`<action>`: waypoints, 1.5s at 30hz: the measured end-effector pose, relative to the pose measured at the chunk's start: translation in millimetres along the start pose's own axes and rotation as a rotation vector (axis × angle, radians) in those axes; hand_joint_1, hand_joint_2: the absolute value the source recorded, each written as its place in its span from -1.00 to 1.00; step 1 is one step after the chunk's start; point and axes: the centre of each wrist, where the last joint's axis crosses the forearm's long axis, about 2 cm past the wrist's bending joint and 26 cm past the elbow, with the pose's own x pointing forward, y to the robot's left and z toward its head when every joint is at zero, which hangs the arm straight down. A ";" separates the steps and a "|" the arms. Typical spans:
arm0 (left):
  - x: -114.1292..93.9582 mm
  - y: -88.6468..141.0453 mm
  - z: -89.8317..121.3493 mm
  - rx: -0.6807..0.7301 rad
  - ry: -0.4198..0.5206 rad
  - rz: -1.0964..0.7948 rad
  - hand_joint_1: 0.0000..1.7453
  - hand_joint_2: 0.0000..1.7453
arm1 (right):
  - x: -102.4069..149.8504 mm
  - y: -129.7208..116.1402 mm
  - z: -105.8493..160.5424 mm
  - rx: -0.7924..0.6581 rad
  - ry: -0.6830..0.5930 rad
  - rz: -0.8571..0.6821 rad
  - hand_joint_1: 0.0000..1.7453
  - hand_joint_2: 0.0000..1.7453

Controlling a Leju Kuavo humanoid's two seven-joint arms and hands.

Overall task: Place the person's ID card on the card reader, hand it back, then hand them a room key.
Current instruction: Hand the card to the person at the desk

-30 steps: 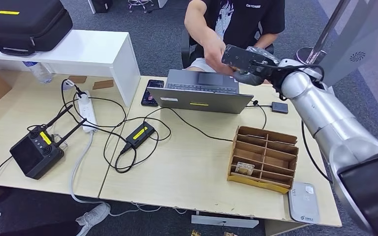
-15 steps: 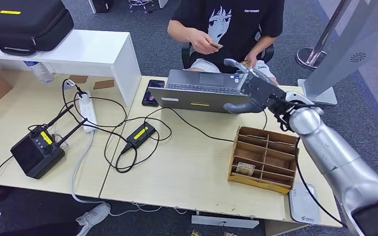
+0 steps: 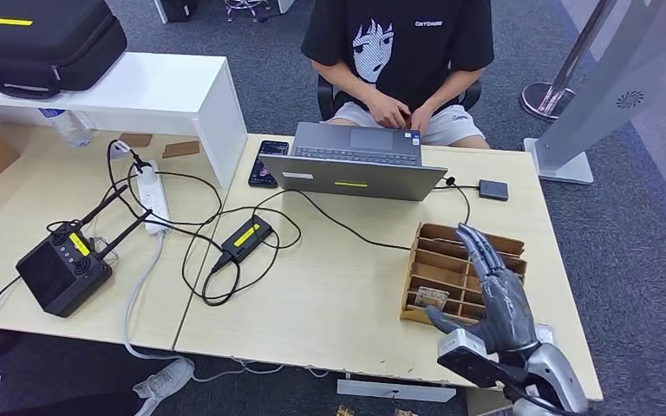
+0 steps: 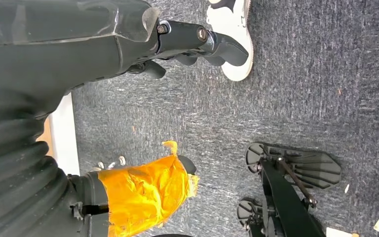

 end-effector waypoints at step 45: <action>4.9 -4.9 -0.4 -0.034 -0.003 -0.090 -1.00 1.00 | -86.5 -4.9 30.3 -0.160 0.391 0.567 -1.00 1.00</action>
